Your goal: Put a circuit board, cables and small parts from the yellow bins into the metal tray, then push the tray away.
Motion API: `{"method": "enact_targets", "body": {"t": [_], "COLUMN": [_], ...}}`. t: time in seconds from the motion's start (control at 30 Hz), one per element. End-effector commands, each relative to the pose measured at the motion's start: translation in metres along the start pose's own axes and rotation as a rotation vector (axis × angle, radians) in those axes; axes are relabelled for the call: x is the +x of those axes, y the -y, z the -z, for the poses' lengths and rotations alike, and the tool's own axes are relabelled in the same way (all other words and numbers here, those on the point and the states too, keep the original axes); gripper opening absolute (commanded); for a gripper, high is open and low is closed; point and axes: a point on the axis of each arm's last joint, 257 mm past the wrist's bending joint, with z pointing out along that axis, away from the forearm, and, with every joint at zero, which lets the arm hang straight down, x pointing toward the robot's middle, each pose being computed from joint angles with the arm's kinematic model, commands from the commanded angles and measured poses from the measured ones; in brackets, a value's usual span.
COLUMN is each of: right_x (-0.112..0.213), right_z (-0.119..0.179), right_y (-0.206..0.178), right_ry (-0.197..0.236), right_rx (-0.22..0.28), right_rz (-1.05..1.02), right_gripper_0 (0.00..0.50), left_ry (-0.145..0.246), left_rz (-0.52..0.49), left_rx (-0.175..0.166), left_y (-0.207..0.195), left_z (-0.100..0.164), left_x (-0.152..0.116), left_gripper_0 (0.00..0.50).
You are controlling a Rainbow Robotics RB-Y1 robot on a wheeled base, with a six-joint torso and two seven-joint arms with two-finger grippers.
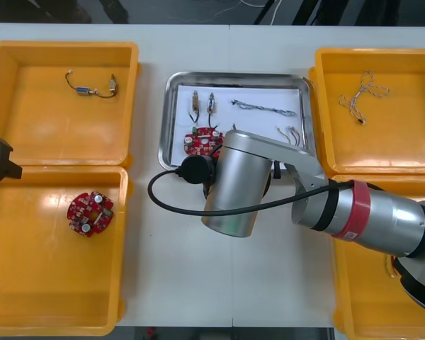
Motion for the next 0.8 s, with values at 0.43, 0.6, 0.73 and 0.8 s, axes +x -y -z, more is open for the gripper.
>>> {"method": "enact_targets", "body": {"t": [0.43, 0.6, 0.73, 0.8], "right_x": [-0.031, -0.032, -0.034, -0.036], "right_z": [0.015, 0.012, 0.014, 0.013], "right_y": [0.052, 0.062, 0.069, 0.075], "right_ry": [0.067, 0.060, 0.063, 0.067], "right_rx": [0.065, 0.075, 0.089, 0.098], "right_rz": [-0.047, -0.047, -0.039, -0.031], "right_gripper_0": [0.000, 0.000, 0.000, 0.000], "left_ry": [0.022, 0.022, 0.022, 0.022], "left_rz": [-0.059, -0.059, -0.059, -0.059], "left_rx": [-0.037, -0.037, -0.037, -0.037], "left_y": [-0.013, -0.013, -0.013, -0.013], "left_z": [0.013, 0.013, 0.013, 0.013], "left_x": [-0.002, -0.002, -0.002, -0.002], "left_gripper_0": [0.500, 0.500, 0.500, 0.500]}}
